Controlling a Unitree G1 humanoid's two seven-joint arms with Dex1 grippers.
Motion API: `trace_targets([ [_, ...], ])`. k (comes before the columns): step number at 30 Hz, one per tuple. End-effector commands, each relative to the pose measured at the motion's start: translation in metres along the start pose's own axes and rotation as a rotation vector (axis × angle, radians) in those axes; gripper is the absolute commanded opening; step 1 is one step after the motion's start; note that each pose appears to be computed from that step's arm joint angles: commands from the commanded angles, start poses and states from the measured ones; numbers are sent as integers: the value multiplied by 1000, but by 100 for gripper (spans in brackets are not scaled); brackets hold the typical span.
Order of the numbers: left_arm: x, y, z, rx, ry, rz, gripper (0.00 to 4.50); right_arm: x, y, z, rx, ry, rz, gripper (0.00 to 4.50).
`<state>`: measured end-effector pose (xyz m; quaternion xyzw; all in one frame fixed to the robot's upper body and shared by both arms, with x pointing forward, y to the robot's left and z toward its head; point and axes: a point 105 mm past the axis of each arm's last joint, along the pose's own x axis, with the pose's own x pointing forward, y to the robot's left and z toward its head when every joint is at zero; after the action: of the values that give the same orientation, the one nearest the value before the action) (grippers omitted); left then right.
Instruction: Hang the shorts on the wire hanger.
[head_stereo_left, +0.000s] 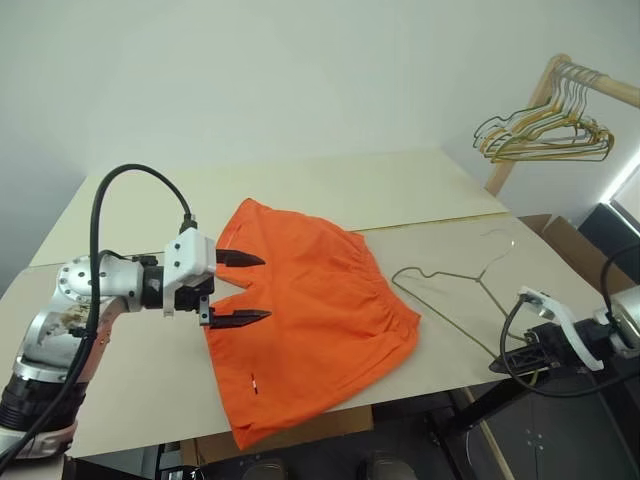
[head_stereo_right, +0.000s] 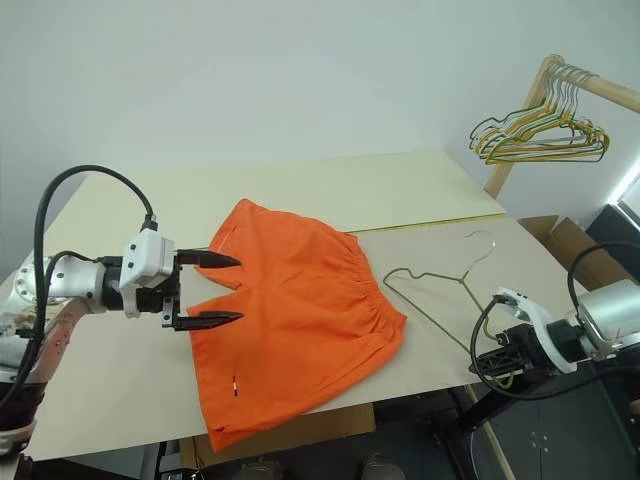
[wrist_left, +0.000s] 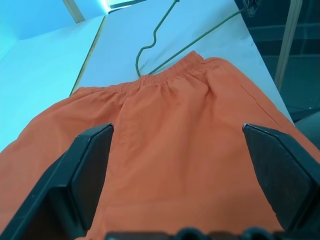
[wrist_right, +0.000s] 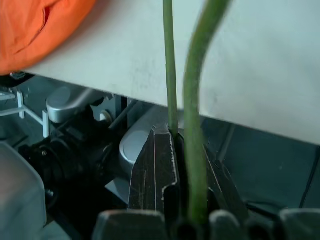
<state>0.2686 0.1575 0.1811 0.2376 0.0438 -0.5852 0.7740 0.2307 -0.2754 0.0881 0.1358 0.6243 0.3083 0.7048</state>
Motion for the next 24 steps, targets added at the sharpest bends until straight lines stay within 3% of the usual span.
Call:
trace_targets([
  [1,-7,2,12,45,-11,22,448,-9,11,5,-59,-9,70,0],
  [15,-7,-9,7,36,-2,-3,448,-16,50,-25,-172,109,231,0],
  [21,-6,-10,6,49,5,-24,448,-9,33,11,-79,-39,190,0],
  [24,-6,-11,6,58,12,-28,448,-1,42,6,-105,9,241,0],
])
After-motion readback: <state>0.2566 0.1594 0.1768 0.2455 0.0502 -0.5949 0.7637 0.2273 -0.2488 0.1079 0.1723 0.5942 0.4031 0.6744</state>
